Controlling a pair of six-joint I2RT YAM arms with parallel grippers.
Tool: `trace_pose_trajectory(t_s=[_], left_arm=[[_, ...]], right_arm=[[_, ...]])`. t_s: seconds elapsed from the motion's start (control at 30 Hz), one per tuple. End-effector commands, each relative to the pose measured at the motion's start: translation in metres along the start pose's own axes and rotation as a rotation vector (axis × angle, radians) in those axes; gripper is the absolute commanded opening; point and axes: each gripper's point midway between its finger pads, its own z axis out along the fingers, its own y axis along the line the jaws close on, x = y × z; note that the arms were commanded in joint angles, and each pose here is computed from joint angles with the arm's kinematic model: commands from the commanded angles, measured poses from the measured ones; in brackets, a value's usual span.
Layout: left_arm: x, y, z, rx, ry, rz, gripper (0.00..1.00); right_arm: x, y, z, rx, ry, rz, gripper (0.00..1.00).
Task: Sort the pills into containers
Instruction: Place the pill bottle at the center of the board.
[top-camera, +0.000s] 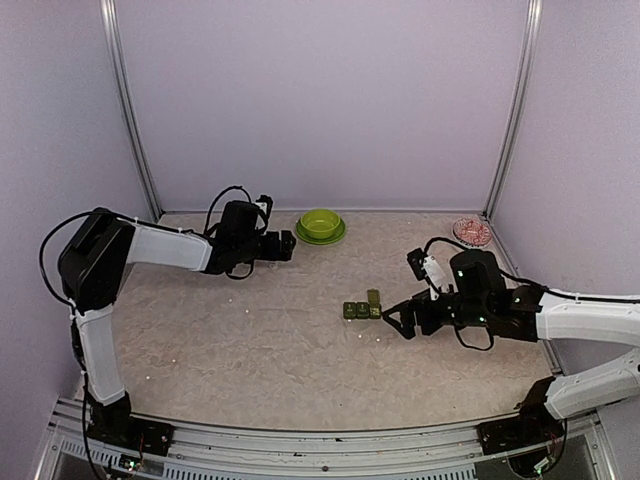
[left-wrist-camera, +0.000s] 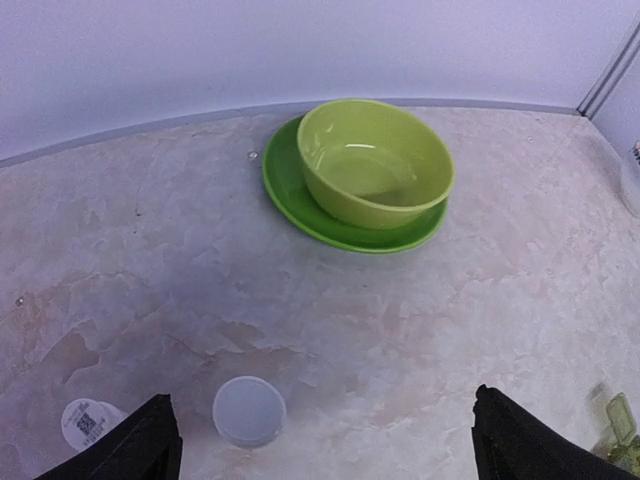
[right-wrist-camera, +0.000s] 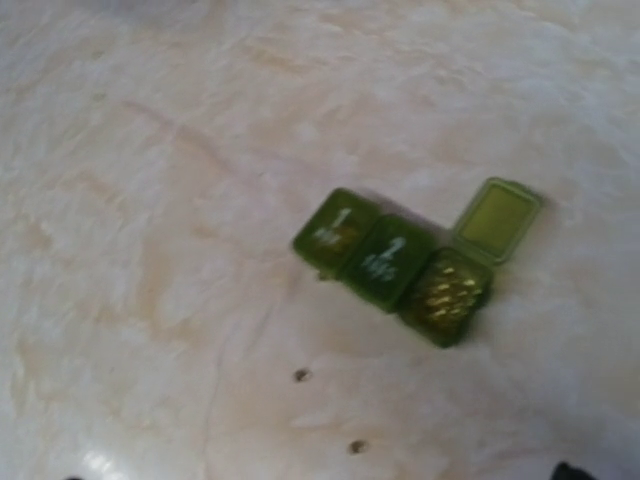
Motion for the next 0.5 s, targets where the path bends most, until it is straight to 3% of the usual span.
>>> trace_pose_trajectory(t_s=[0.0, 0.33, 0.47], left_arm=[[0.001, -0.043, -0.028, 0.14, 0.017, -0.018, 0.99], [0.049, -0.141, -0.058, 0.355, 0.121, 0.095, 0.98], [0.066, -0.161, -0.057, 0.389, 0.152, 0.121, 0.94]], right_arm=[[-0.02, -0.009, 0.003, -0.062, -0.021, 0.086, 1.0], [-0.048, -0.055, 0.018, -0.123, -0.04, 0.222, 1.0], [-0.054, -0.061, 0.033, -0.138, -0.027, 0.226, 0.99]])
